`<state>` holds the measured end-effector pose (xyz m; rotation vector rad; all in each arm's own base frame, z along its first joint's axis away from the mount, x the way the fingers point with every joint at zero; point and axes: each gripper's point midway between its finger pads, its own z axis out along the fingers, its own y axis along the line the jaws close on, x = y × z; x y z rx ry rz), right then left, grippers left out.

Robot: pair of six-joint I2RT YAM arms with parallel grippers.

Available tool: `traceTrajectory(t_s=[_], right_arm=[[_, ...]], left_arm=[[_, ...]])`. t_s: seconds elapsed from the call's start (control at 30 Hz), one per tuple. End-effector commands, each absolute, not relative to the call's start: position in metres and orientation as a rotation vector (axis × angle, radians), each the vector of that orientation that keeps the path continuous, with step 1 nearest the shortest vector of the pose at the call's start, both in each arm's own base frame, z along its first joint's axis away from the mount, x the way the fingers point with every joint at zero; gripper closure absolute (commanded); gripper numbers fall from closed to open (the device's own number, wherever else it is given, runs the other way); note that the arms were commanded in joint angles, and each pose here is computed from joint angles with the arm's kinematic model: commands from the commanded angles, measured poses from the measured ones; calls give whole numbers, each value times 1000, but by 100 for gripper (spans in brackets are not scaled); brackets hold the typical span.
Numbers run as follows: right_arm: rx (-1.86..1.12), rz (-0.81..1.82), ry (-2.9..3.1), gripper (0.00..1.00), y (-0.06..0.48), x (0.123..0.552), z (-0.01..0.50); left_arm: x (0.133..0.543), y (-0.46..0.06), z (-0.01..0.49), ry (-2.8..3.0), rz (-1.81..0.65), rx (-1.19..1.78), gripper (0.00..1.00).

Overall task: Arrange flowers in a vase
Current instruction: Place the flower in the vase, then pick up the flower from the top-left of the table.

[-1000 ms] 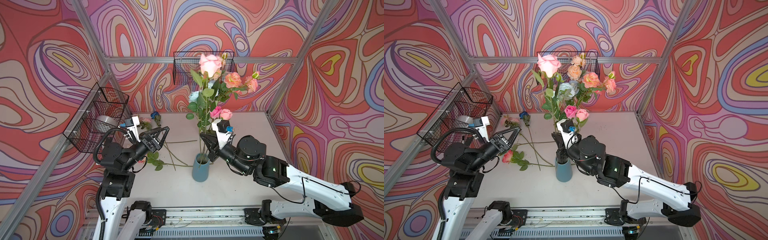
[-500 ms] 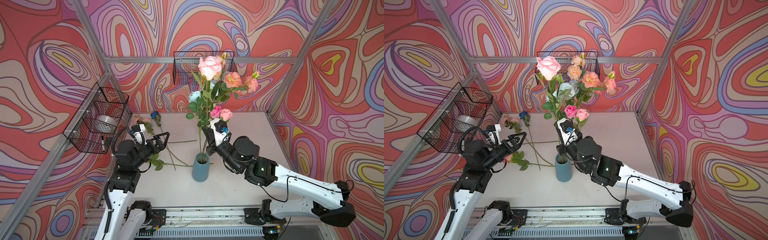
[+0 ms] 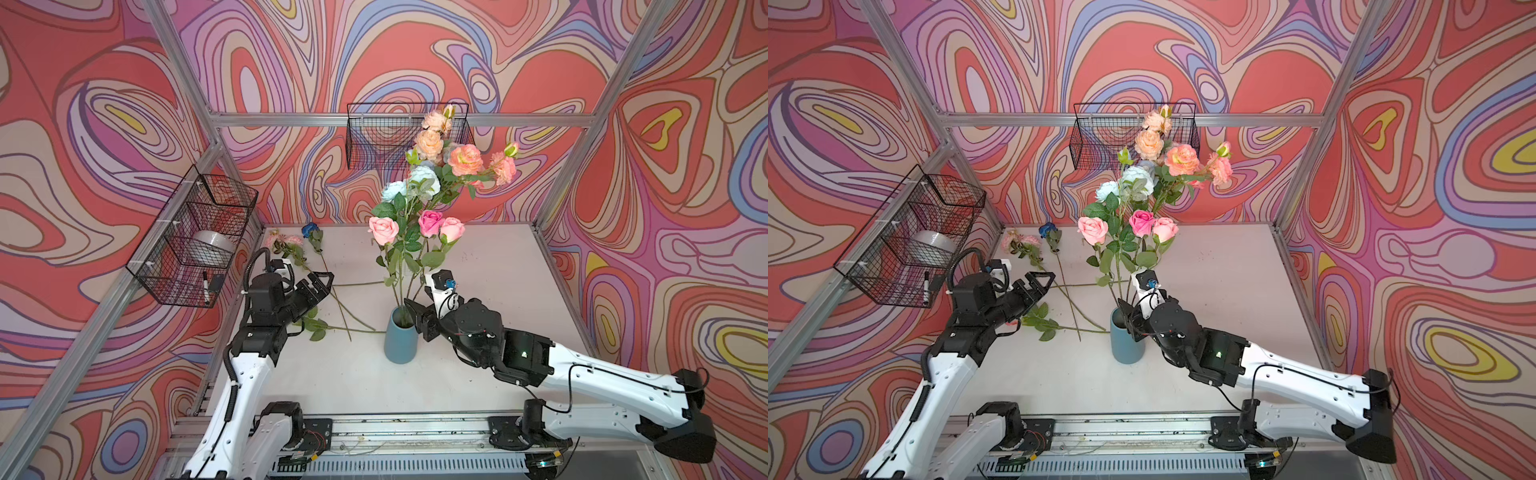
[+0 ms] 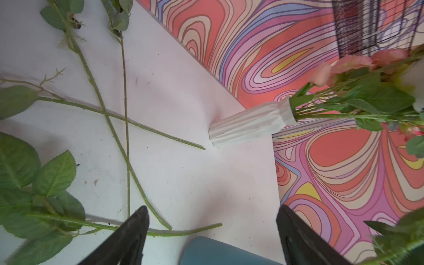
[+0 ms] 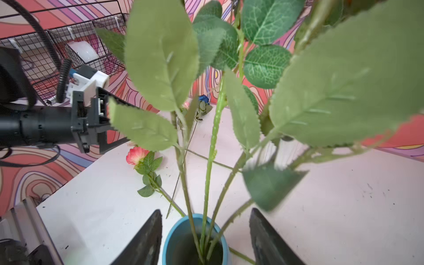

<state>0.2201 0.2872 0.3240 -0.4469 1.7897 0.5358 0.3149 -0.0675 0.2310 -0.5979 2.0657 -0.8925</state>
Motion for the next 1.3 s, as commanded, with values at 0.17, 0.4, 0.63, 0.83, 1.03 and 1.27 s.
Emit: traceTrajectory(t_s=[0.17, 0.4, 0.63, 0.83, 1.03, 1.27], right_arm=[[-336, 601, 1846, 45, 258, 207, 321], [-296, 577, 1822, 49, 241, 207, 332], [-249, 565, 1814, 49, 220, 203, 340], [-209, 538, 1806, 48, 203, 202, 346], [-203, 515, 1790, 49, 200, 204, 353], [-208, 502, 1787, 49, 201, 206, 356]], left_arm=[[357, -41, 166, 2210, -686, -787, 28], [424, -39, 123, 2270, -506, -781, 27], [488, -23, 80, 2372, -300, -768, 37], [512, -23, 46, 2453, -245, -765, 55], [512, -19, 32, 2516, -177, -739, 77], [507, -11, 93, 2339, -214, -721, 100]])
